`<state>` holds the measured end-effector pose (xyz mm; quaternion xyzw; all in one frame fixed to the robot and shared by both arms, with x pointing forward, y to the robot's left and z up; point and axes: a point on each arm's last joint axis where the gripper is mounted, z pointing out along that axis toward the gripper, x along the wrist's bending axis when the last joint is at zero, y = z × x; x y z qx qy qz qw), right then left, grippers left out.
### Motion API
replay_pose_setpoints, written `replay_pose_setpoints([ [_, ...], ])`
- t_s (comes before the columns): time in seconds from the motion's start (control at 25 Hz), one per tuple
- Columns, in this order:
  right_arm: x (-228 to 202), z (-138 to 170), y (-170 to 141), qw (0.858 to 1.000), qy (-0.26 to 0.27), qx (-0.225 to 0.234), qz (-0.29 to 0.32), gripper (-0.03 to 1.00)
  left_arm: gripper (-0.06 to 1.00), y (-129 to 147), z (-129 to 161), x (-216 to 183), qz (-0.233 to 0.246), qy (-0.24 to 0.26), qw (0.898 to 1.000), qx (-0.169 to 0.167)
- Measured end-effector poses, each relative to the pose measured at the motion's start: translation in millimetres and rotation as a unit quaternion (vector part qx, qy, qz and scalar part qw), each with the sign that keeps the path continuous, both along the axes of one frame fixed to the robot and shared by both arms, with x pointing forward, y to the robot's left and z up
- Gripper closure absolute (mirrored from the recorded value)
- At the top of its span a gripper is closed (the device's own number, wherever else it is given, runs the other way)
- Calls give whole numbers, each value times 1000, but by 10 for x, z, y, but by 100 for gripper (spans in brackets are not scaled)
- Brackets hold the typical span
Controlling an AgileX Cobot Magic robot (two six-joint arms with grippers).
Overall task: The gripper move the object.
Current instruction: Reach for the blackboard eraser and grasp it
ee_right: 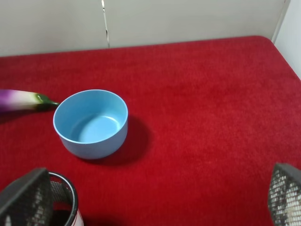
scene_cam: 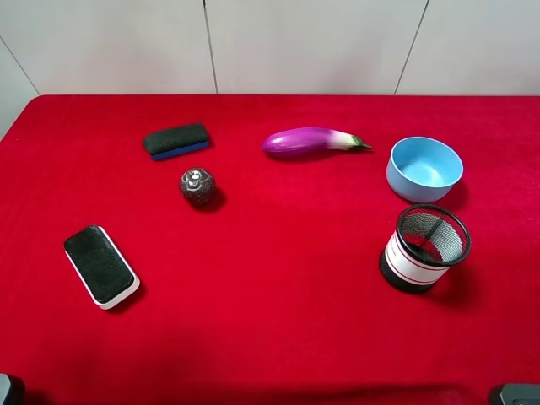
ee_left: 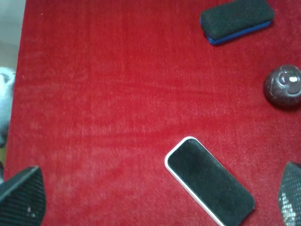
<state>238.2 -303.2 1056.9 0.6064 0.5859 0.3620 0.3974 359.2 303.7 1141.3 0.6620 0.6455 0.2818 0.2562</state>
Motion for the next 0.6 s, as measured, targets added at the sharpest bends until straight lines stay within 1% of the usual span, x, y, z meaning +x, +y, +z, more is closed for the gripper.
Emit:
replay_pose_setpoints([
  [0.12, 0, 0, 0, 1000, 0, 0, 0, 28, -4, 0, 93, 320, -18, 21, 999, 17],
  [0.28, 0, 0, 0, 1000, 0, 0, 0, 28, -4, 0, 101, 812, -32, 59, 997, 28],
  [0.48, 0, 0, 0, 1000, 0, 0, 0, 28, -4, -5, 24, 1389, -60, 96, 993, 45],
  [0.6, -2, 0, 0, 1000, -1, 0, 0, 28, -4, -35, -59, 1681, -83, 111, 989, 41],
])
